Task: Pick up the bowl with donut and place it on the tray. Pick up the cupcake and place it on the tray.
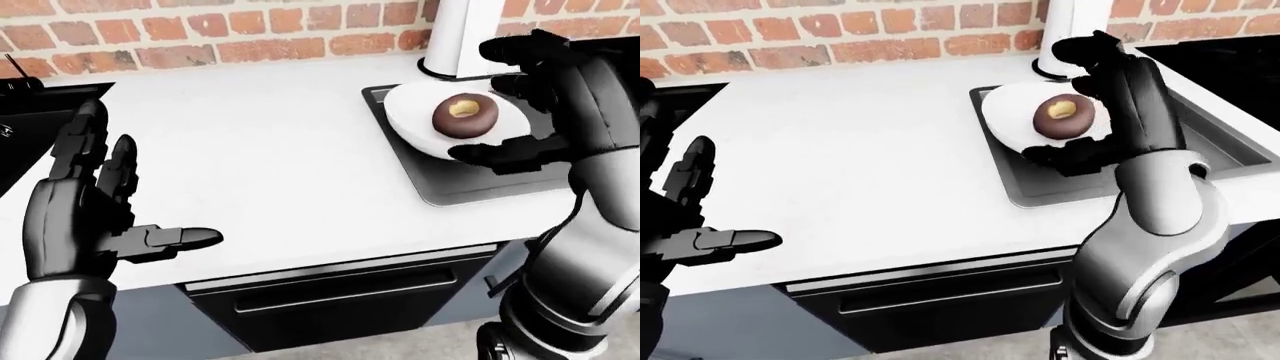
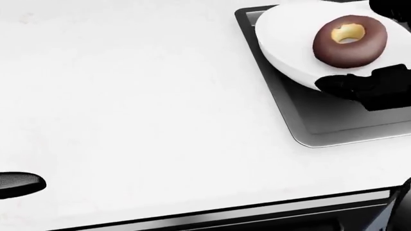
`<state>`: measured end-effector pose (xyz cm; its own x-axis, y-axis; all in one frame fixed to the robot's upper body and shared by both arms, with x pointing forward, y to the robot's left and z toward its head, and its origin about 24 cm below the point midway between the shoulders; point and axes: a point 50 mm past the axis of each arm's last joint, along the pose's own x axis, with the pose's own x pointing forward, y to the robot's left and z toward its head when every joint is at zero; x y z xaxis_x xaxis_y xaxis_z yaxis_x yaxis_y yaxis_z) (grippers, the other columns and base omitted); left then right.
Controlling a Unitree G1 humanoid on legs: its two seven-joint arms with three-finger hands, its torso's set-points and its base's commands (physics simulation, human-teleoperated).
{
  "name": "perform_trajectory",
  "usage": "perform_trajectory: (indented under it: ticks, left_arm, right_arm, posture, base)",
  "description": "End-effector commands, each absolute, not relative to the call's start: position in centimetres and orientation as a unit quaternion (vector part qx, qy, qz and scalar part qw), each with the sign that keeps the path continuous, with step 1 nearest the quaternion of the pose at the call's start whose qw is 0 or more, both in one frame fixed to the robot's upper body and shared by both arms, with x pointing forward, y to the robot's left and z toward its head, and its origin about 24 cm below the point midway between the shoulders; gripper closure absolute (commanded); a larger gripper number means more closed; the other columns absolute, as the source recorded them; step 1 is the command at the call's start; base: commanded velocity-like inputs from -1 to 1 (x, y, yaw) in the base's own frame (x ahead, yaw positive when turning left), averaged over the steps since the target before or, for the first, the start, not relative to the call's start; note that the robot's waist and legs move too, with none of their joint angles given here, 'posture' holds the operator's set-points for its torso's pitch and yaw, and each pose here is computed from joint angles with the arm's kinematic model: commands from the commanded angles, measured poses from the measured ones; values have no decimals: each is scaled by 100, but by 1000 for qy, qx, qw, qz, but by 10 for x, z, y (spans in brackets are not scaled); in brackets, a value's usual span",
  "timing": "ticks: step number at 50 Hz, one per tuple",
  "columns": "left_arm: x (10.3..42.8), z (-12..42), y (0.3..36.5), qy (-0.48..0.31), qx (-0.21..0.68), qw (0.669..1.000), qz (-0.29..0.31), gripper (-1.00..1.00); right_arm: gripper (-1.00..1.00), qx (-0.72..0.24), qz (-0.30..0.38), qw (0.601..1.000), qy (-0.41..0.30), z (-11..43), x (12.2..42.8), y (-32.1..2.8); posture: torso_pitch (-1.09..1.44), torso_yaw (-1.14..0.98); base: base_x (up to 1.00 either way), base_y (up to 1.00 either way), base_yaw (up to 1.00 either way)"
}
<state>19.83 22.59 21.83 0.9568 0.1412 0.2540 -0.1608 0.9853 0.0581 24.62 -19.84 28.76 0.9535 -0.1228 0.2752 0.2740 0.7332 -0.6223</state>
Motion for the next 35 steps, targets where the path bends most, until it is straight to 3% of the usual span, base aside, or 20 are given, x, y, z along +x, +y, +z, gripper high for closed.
perform_trajectory:
  ticks: [1,2,12,30,35]
  left_arm:
    - [194,230,225,-159,50,983,79,-100]
    - [193,231,225,-160,50,983,79,-100]
    - [190,233,224,-163,51,982,78,-100]
    - [188,233,225,-163,49,982,79,-100]
    - [190,235,225,-164,49,982,78,-100]
  right_arm:
    - [-85,-330,-108,928,-137,295,242,-197]
    - [-100,-323,-107,930,-139,294,242,-197]
    - [-100,-294,-95,939,-151,287,244,-193]
    - [-100,-293,-84,940,-150,287,246,-186]
    - [-100,-302,-74,938,-152,288,246,-182]
  posture:
    - [0,0]
    - [0,0]
    - [0,0]
    - [0,0]
    - [0,0]
  base:
    - [0,0,0]
    - [0,0,0]
    - [-4,0,0]
    - [-76,6,0]
    - [-14,14,0]
